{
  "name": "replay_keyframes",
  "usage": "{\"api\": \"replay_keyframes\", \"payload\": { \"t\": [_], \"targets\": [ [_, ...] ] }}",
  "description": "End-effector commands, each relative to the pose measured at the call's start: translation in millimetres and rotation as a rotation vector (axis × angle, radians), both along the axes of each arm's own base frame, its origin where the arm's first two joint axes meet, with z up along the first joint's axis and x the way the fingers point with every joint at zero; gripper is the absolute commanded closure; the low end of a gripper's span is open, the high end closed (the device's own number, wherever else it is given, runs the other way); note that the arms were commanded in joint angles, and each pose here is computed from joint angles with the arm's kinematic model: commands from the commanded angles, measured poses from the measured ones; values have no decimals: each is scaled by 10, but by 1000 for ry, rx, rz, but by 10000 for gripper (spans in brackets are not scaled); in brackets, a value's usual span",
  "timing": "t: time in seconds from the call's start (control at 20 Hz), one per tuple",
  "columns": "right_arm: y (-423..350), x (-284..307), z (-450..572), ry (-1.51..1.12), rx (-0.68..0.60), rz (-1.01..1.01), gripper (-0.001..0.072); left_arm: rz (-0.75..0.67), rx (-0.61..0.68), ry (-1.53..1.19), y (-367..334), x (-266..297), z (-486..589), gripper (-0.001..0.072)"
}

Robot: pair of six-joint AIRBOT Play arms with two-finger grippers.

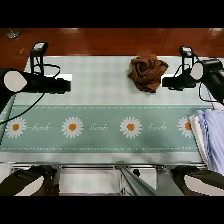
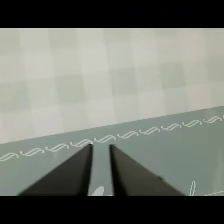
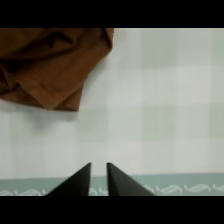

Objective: Fold the shirts.

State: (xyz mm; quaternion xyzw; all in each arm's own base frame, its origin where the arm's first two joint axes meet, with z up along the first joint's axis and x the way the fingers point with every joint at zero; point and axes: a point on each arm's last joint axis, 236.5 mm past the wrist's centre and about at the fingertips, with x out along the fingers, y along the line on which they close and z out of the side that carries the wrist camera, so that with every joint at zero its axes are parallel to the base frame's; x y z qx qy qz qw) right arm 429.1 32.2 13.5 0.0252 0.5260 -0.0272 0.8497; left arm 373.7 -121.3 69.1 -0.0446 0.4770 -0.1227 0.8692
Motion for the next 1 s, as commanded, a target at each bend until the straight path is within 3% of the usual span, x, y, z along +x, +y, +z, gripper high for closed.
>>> {"api": "replay_keyframes", "payload": {
  "t": [0.0,0.15,0.4,0.6,0.95],
  "targets": [
    [82,529,364,-270,-3,68,86,13,-11,-40,-16,126,16,3],
    [162,953,618,-405,20,72,87,13,-5,-15,-21,138,-86,4],
    [187,1413,130,-190,65,21,87,13,0,3,-22,149,-164,5],
    [214,1435,-416,46,193,-29,87,12,0,3,-24,148,-164,4],
    [357,1237,-873,226,268,-7,102,12,0,6,-23,143,-168,4]
  ]
}}
